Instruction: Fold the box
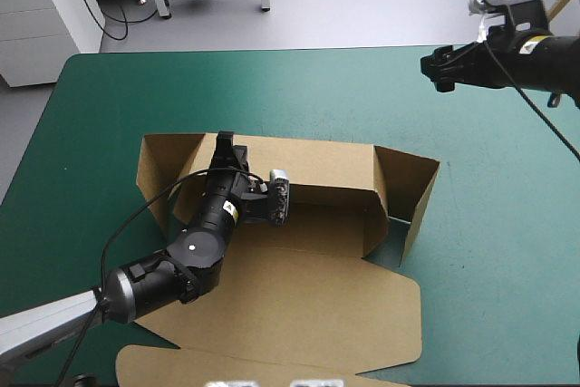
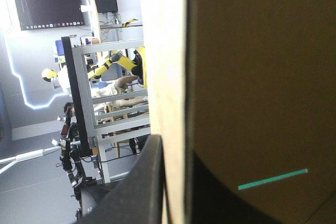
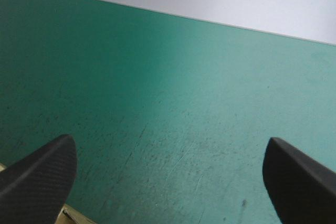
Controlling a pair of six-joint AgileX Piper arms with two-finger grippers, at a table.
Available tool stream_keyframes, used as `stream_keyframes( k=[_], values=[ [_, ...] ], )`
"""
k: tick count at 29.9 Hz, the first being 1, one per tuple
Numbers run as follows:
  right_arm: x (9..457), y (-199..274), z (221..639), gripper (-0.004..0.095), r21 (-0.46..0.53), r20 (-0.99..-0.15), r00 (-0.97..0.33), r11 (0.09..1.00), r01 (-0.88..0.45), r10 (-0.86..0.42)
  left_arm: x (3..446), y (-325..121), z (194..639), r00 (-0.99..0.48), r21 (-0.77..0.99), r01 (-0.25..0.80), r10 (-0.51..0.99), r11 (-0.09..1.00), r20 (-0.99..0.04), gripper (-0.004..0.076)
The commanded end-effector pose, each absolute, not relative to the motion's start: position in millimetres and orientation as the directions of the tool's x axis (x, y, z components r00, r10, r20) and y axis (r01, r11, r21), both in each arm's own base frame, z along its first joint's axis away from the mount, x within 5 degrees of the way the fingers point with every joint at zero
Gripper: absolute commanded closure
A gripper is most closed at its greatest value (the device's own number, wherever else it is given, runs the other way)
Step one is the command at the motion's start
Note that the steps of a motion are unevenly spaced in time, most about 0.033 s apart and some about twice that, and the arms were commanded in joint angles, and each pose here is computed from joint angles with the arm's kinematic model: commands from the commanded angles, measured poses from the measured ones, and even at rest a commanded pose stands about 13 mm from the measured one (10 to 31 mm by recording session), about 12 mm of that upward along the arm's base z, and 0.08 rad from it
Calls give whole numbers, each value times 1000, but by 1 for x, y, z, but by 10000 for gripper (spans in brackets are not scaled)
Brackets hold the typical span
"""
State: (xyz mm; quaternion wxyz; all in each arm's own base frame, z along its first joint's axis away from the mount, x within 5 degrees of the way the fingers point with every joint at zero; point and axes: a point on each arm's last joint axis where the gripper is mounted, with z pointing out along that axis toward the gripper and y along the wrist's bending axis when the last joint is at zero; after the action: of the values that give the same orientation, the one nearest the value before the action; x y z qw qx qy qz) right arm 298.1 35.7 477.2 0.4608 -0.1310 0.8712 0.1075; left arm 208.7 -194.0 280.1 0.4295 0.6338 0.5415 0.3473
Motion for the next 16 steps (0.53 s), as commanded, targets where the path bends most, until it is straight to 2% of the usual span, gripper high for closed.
stream_keyframes(
  k=[1, 6, 14, 16],
  values=[
    [312, 42, 478, 27, 123, -850, -520, 930, -347, -81, 201, -199, 269, 175, 871, 490, 976, 24, -126, 734],
    [340, 49, 447, 53, 218, -778, -625, 907, -361, -62, 201, -199, 269, 175, 871, 490, 976, 24, -126, 734],
    [361, 52, 402, 131, 280, -607, -785, 890, -361, -127, 201, -199, 269, 175, 871, 490, 976, 24, -126, 734],
    [362, 52, 397, 160, 284, -591, -796, 890, -356, -130, 201, -199, 269, 175, 871, 490, 976, 24, -126, 734]
  ],
)
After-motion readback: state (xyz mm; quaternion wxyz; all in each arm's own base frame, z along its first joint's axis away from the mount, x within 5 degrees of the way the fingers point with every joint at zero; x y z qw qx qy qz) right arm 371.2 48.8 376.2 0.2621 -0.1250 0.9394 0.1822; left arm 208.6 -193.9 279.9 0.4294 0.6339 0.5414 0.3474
